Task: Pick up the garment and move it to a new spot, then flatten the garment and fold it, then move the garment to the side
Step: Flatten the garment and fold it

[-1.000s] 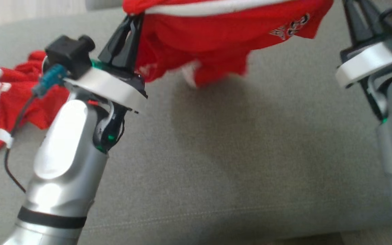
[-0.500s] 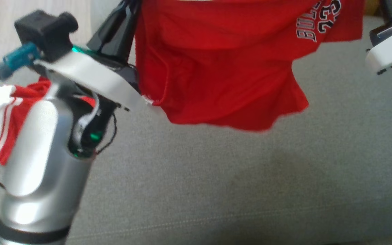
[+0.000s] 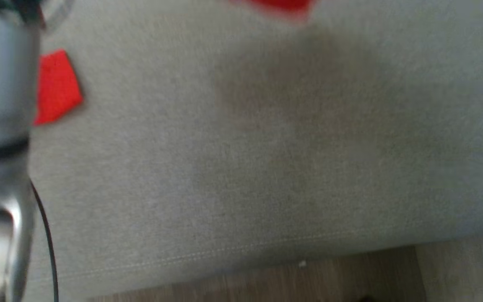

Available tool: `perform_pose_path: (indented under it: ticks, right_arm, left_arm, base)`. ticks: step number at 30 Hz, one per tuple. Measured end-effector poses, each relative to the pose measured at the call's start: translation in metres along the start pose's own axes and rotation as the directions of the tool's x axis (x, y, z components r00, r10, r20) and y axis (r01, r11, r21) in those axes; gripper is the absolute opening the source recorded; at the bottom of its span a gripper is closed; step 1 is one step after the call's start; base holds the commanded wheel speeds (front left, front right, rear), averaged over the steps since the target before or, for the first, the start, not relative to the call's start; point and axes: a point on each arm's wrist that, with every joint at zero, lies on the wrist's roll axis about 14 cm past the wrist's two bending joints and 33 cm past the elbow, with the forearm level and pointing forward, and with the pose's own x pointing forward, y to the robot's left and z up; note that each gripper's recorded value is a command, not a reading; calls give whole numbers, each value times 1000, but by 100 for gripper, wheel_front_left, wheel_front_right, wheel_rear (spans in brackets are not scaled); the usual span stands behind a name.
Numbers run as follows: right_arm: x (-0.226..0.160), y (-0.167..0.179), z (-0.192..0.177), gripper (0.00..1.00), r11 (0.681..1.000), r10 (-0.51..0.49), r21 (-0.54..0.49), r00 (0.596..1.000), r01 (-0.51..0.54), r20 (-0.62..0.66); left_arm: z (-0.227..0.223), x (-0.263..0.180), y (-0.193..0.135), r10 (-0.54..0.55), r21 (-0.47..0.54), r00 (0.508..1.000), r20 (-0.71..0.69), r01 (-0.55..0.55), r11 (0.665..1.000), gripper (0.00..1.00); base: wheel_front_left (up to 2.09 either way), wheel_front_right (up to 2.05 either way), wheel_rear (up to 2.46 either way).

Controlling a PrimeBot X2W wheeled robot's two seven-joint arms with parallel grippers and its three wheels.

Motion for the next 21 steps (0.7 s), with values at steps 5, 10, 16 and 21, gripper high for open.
perform_pose_path:
  ticks: [5, 10, 16, 21]
  right_arm:
    - [44, 0, -25, 0, 999, -39, -2, 998, 40, 50]
    - [61, 33, -81, 0, 1000, -7, 19, 1000, 7, 9]
    - [41, 108, -173, 0, 988, 124, 115, 975, -104, -183]
    - [-13, 160, -232, 0, 965, 244, 186, 899, -187, -363]
  left_arm:
    - [-24, 41, 23, 31, 9, 997, 71, -31, 999, 0]
    - [-84, 55, 28, 30, -28, 999, 41, -29, 999, 0]
    - [-186, 26, 21, 17, -62, 986, -165, -28, 998, 0]
    - [-241, -23, 8, 6, -75, 948, -318, -32, 997, 0]
  base:
    - [0, 0, 0]
    - [0, 0, 0]
    - [0, 0, 0]
    - [0, 0, 0]
